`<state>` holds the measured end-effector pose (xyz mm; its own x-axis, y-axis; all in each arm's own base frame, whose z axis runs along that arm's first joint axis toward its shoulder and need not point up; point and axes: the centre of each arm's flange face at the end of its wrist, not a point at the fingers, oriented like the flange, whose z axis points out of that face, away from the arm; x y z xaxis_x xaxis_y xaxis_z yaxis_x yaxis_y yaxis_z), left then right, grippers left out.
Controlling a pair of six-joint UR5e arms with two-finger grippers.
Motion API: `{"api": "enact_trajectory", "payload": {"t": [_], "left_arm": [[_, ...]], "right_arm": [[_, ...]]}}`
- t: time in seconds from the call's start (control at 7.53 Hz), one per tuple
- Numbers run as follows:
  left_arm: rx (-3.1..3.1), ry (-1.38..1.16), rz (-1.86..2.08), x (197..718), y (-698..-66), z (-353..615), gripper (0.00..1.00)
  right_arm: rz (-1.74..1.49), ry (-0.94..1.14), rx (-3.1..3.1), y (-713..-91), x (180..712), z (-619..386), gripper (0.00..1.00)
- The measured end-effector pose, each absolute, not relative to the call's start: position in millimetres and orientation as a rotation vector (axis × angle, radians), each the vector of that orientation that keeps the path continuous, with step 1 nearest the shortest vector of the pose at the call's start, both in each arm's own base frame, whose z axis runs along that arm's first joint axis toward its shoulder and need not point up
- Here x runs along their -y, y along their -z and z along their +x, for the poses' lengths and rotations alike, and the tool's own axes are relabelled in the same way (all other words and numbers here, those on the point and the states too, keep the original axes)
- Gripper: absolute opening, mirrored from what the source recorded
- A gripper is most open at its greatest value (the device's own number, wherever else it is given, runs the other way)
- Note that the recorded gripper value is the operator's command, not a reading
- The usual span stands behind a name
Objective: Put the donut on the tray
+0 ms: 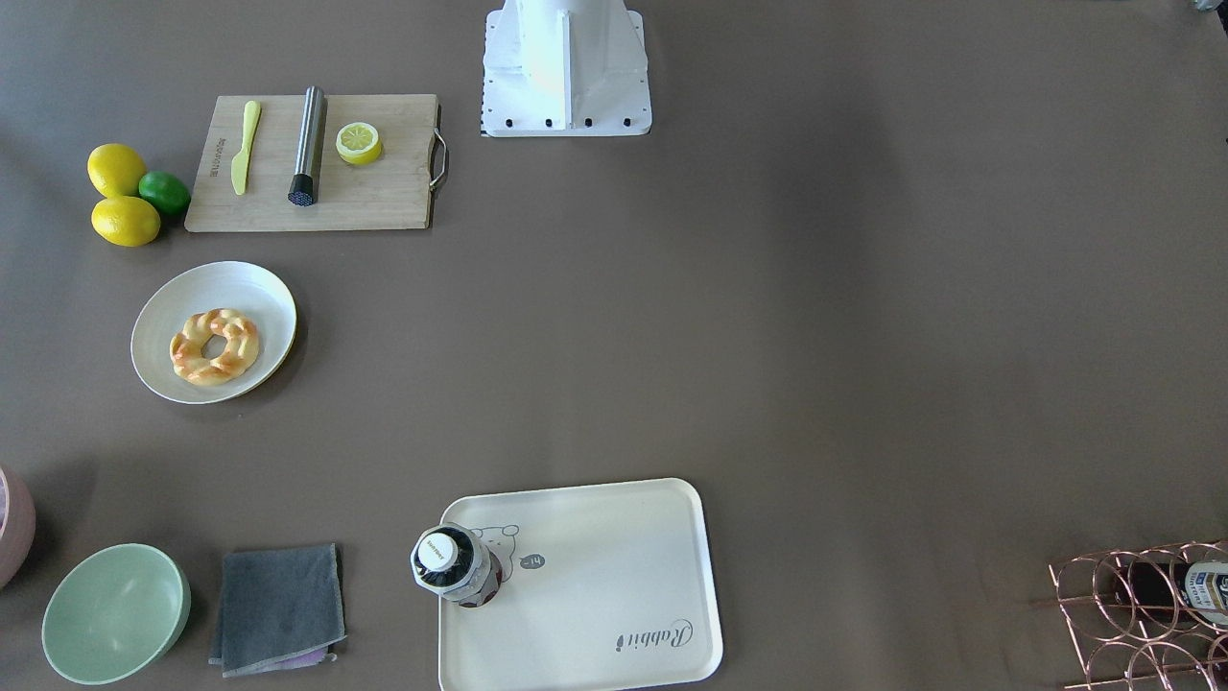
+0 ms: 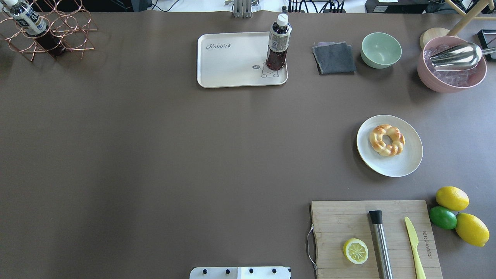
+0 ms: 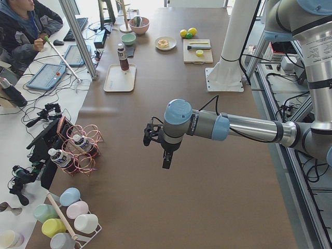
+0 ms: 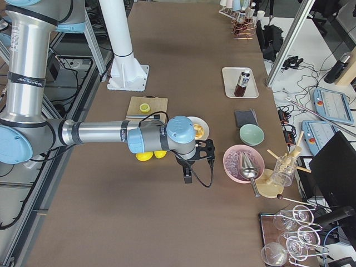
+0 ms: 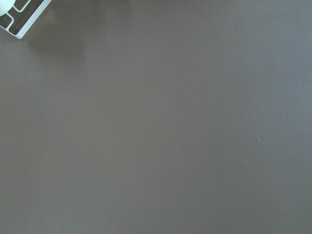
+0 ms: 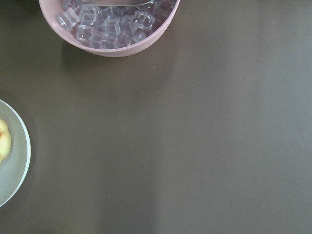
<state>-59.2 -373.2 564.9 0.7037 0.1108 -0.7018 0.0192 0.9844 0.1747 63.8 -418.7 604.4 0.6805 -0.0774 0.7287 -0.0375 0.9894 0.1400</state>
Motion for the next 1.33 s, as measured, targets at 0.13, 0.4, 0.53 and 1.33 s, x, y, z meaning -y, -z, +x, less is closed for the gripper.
{"api": "enact_trajectory", "payload": {"t": [0.13,0.4,0.53,1.33], "left_arm": [[-0.79,-0.054,0.174,372.7,-565.8,-58.2,0.98],[-0.792,-0.056,0.175,372.7,-565.6,-57.1,0.98],[-0.793,-0.055,0.174,372.6,-565.5,-56.8,0.98],[-0.794,-0.055,0.171,372.5,-566.1,-56.1,0.98]], "right_arm": [[0.12,0.045,0.852,-609.4,420.3,48.3,1.0],[0.075,0.058,0.879,-608.3,432.0,-4.0,1.0],[0.106,0.064,0.839,-605.3,439.0,-42.2,1.0],[0.106,-0.05,0.959,-601.5,453.1,-192.5,0.86]]}}
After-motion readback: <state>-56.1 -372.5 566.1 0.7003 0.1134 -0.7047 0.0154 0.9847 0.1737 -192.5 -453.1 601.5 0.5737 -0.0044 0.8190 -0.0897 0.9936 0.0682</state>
